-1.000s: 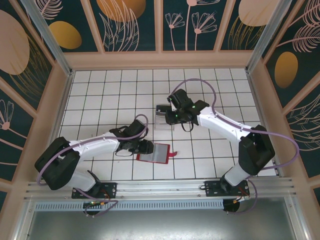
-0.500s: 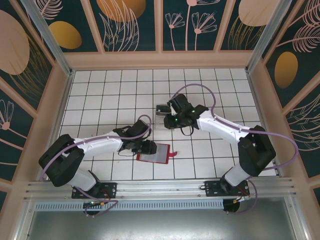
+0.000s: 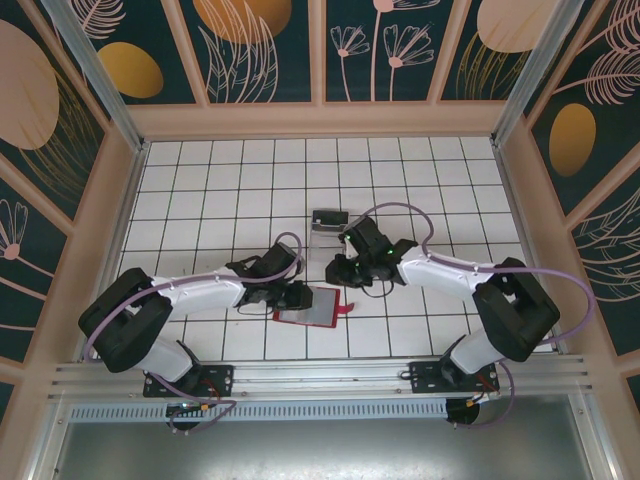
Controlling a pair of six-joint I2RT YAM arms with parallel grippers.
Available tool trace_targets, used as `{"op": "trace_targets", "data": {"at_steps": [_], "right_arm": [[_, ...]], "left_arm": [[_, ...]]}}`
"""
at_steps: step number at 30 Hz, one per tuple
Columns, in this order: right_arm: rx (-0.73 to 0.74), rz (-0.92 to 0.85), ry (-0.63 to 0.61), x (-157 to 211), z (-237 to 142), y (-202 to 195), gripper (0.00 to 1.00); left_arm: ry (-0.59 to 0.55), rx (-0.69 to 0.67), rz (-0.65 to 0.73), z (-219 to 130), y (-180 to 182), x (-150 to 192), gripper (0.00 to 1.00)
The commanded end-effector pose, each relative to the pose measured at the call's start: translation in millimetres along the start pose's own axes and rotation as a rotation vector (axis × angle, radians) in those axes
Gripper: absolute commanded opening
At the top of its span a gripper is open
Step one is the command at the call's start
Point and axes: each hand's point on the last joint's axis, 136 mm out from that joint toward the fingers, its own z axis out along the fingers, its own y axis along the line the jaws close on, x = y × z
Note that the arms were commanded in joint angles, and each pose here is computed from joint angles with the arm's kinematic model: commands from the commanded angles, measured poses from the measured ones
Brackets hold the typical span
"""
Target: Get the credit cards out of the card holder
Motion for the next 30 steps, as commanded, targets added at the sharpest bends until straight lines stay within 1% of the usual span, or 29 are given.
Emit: {"op": "trace_targets", "data": {"at_steps": [1, 7, 15, 22, 27, 30], "right_arm": [[-0.091, 0.021, 0.036, 7.6, 11.8, 21.6, 0.23], [-0.073, 0.029, 0.089, 18.9, 35.5, 22.6, 0.26], [-0.047, 0.049, 0.120, 23.5, 50.8, 14.3, 0.29], [-0.024, 0.060, 0.133, 28.8, 57.5, 2.9, 0.20], [-0.015, 0.066, 0.140, 31.9, 61.4, -3.2, 0.11], [-0.006, 0.067, 0.141, 33.3, 60.9, -5.8, 0.07]], "left_arm": [[0.007, 0.025, -0.018, 3.3, 0.9, 6.6, 0.25], [-0.003, 0.049, -0.023, 3.4, 1.5, 9.1, 0.19], [0.001, 0.054, -0.020, 4.5, 2.4, 11.3, 0.15], [-0.011, 0.060, -0.019, 2.2, 0.7, 9.6, 0.15], [-0.021, 0.058, -0.017, -1.3, 0.0, 8.1, 0.15], [-0.050, 0.038, -0.017, -8.1, 0.4, 3.2, 0.15]]}}
